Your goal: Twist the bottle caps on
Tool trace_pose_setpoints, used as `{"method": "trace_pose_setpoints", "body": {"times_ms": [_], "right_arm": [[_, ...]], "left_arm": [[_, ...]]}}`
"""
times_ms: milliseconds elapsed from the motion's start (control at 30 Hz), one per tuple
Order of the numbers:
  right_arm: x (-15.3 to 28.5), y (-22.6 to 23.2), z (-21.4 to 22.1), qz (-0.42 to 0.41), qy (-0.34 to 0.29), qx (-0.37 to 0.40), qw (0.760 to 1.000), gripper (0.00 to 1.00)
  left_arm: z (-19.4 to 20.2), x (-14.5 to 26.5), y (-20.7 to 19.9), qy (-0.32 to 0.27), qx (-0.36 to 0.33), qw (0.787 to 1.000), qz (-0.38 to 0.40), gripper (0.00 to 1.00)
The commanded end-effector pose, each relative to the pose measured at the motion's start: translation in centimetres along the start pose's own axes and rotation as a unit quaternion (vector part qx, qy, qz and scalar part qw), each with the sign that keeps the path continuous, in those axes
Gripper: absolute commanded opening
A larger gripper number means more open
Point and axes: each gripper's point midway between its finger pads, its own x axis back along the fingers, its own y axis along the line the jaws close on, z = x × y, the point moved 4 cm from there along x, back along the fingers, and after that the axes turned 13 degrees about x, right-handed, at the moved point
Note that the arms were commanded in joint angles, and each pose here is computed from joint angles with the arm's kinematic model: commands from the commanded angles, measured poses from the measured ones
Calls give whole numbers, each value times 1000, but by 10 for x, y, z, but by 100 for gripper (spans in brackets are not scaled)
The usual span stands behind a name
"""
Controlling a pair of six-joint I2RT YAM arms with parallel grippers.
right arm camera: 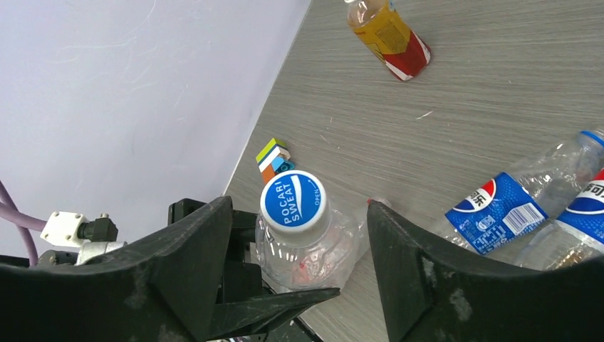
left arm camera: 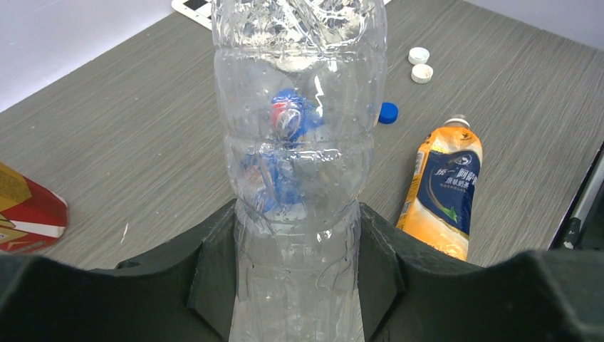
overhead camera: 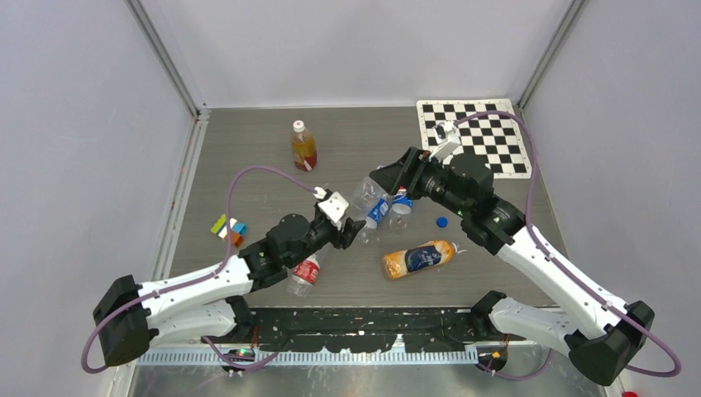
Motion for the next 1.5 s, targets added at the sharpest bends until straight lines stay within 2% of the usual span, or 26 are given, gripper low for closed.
{"method": "trace_pose_setpoints", "body": {"times_ms": [0,200,267,300,333,367,400,433,500,567,633,767,900,1000,1100,1133,1233,1467], "right_arm": [[-7,14,-18,-10,-44,17,999,70],[-17,6,-9,8,-37,25,999,55],[-20,6,-9,8,-38,30,999,44],[-22,6,-9,7,-37,32,999,34],[-22,6,-10,5,-39,37,999,29],[-25,5,-9,6,-36,40,999,17],[-25,6,-10,5,-39,47,998,11],[-26,5,-10,5,-39,51,998,5],[-29,5,-12,3,-44,63,997,1],[-32,4,-14,5,-48,89,995,1],[-36,2,-23,20,-49,117,992,0],[-52,-14,-35,79,-38,182,979,0],[-84,-32,-44,126,-37,227,965,0],[-108,-46,-52,154,-47,248,955,0],[-140,-61,-57,178,-44,269,946,0],[-147,-59,-69,178,-65,275,943,0],[-179,-73,-63,183,-63,286,939,0],[-238,-84,-54,167,-77,289,939,0]], "left_arm": [[-31,-5,-6,-65,34,997,9,0],[-32,-1,-8,-63,30,997,19,0],[-32,0,-7,-59,27,998,18,0],[-31,1,-6,-57,27,998,16,0],[-32,2,-6,-55,27,998,16,0],[-33,4,-5,-53,27,998,16,1],[-31,5,-3,-43,26,999,14,5],[-32,6,-1,-38,26,999,11,13],[-34,9,6,-27,25,999,0,39],[-37,13,14,-17,20,1000,-13,63],[-43,19,23,-11,11,999,-28,78],[-50,34,45,32,-23,998,-54,89],[-47,55,77,88,-58,989,-103,97],[-47,69,98,109,-58,982,-142,98],[-41,76,116,106,-55,975,-188,99],[-35,78,122,103,-46,971,-209,99],[-21,83,136,97,-34,963,-249,100],[-19,98,156,87,-71,942,-316,100]]}}
